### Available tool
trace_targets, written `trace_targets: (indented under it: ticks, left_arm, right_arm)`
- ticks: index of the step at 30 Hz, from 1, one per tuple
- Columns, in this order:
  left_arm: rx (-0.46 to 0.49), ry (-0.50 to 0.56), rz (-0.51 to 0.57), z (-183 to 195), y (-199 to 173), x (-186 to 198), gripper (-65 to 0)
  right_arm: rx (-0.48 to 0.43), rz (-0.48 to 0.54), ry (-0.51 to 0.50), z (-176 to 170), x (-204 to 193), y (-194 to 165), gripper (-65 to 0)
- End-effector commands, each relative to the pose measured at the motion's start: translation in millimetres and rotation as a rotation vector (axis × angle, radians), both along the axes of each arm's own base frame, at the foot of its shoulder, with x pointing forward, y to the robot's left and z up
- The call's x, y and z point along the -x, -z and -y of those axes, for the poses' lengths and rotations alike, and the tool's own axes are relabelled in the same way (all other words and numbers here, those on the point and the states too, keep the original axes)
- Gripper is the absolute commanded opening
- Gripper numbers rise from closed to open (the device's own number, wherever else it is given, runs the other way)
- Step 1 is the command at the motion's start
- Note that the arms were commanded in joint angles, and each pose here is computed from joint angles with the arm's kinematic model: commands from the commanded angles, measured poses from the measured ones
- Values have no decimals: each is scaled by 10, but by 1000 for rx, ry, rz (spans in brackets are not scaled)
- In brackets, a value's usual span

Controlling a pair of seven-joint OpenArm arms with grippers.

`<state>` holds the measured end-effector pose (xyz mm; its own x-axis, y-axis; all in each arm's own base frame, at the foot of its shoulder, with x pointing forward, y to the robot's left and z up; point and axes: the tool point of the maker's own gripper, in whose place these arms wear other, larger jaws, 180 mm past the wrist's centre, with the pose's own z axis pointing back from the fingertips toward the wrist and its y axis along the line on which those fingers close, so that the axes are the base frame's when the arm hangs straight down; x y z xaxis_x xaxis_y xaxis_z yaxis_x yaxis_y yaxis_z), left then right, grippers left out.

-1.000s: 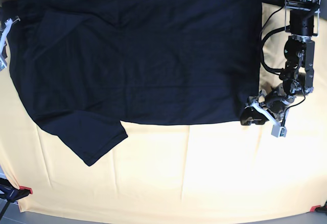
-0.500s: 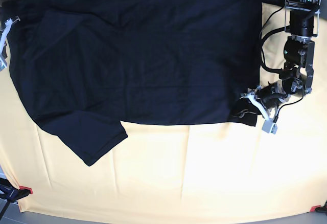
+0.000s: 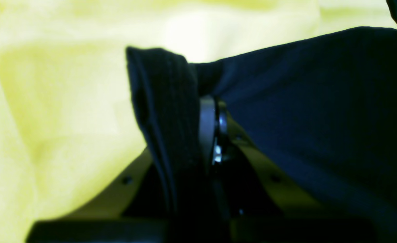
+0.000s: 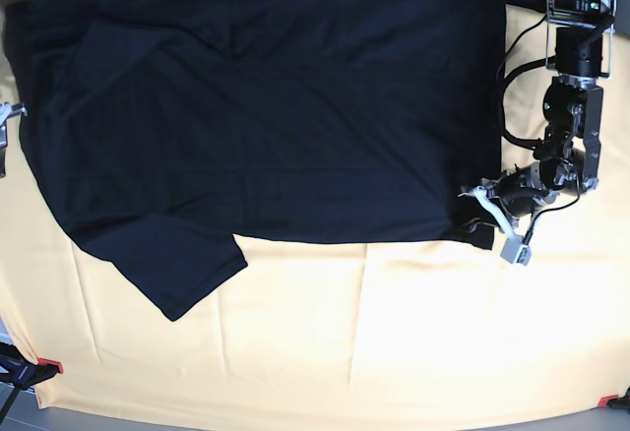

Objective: Fold the T-shirt properly
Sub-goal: 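Move both grippers down to the hem corners of the navy shirt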

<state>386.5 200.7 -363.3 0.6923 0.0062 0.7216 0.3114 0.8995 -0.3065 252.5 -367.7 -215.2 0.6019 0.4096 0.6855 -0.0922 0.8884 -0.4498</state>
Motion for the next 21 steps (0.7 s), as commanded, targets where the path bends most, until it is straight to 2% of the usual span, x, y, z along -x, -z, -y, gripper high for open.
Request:
trace_targets:
  ticks: [1, 4, 8, 11, 15, 21]
  left_arm:
    - [-50, -20, 22, -151, -95, -82, -650]
    - [-34, 18, 41, -114, -148, -72, -650]
    - [-39, 24, 76, -146, -293, -172, -650]
    - [-55, 23, 107, -215, -438, -267, -650]
    - [-69, 25, 148, -264, -615, -380, -650]
    - [-59, 27, 156, -241, -654, -406, -650]
  right_arm:
    - [-5, 52, 15, 92, -100, -126, -292]
    - [-149, 80, 55, 252, -241, -21, -292]
    - [-347, 139, 52, 374, -507, 20, -292]
    - [-460, 156, 57, 427, -692, 76, -292]
    - [-562, 115, 38, 344, -962, 301, -292]
    - [-644, 3, -11, 84, -1306, 651, -292]
